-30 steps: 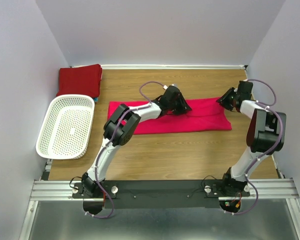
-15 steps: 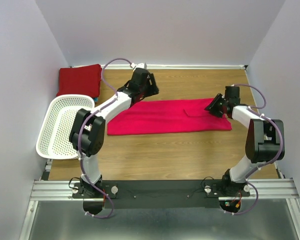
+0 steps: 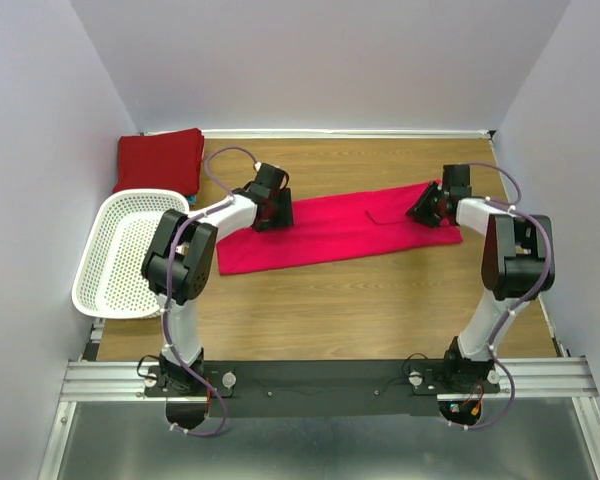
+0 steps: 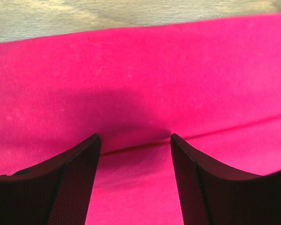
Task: Fold and stack the t-shirts
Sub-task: Fold the tshirt
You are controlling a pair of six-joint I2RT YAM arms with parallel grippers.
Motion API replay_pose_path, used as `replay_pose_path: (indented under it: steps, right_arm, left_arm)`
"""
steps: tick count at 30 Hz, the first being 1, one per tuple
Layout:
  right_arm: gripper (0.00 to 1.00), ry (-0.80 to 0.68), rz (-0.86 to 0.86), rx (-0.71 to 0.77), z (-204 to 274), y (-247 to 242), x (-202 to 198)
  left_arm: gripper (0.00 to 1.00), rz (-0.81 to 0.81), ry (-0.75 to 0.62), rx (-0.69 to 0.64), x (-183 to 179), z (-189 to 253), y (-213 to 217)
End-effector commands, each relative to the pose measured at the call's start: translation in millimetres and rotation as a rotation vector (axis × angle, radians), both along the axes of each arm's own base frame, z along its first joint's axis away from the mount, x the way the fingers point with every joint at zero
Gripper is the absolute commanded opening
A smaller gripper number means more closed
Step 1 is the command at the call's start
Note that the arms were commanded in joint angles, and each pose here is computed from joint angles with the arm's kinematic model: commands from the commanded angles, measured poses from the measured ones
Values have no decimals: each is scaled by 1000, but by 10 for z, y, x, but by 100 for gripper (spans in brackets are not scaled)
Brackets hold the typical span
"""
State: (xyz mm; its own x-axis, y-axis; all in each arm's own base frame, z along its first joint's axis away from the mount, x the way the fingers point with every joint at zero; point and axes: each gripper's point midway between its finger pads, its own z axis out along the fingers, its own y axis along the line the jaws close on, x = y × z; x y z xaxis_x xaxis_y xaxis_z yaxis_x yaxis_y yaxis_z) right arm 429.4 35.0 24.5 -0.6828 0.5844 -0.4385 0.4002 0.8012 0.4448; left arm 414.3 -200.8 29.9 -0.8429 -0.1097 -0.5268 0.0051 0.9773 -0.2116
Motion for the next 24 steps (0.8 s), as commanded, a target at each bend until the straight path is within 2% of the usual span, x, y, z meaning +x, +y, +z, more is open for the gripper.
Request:
replay_pose_path:
  steps: [1, 2, 4, 7, 8, 9, 12, 13, 16, 20, 24]
  right_arm:
    - [43, 46, -9, -119, -268, -236, 261]
    - [43, 74, 11, -124, -425, -241, 291]
    - [43, 49, 41, -129, -415, -232, 483]
    - [44, -40, 110, -150, -279, -223, 1023]
    - [44, -61, 150, -157, -262, -204, 1124]
    - [44, -40, 187, -122, -444, -128, 1161]
    - [44, -75, 235, -45, -413, 22, 1426]
    - [44, -79, 241, -20, -406, 72, 1454]
    - [44, -97, 268, 36, -382, 197, 1524]
    - [44, -121, 313, 60, -328, 291, 1560]
    - [44, -131, 362, 85, -299, 462, 1546]
  left_arm:
    - [70, -32, 141, -38, -339, -265, 64]
    - [69, -60, 178, -109, -477, -270, -46]
    - [68, -88, 209, -196, -593, -260, -184]
    - [68, -143, 280, -277, -917, -253, -386]
    - [68, -159, 288, -285, -986, -235, -434]
    - [68, -202, 301, -297, -1123, -202, -572]
    - [68, -355, 358, -356, -1502, -131, -857]
    - [69, -426, 390, -361, -1728, -116, -976]
    - [69, -465, 423, -313, -1981, -187, -931]
    - [70, -444, 401, -308, -2007, -124, -898]
    - [71, -494, 368, -325, -1986, 3, -1035]
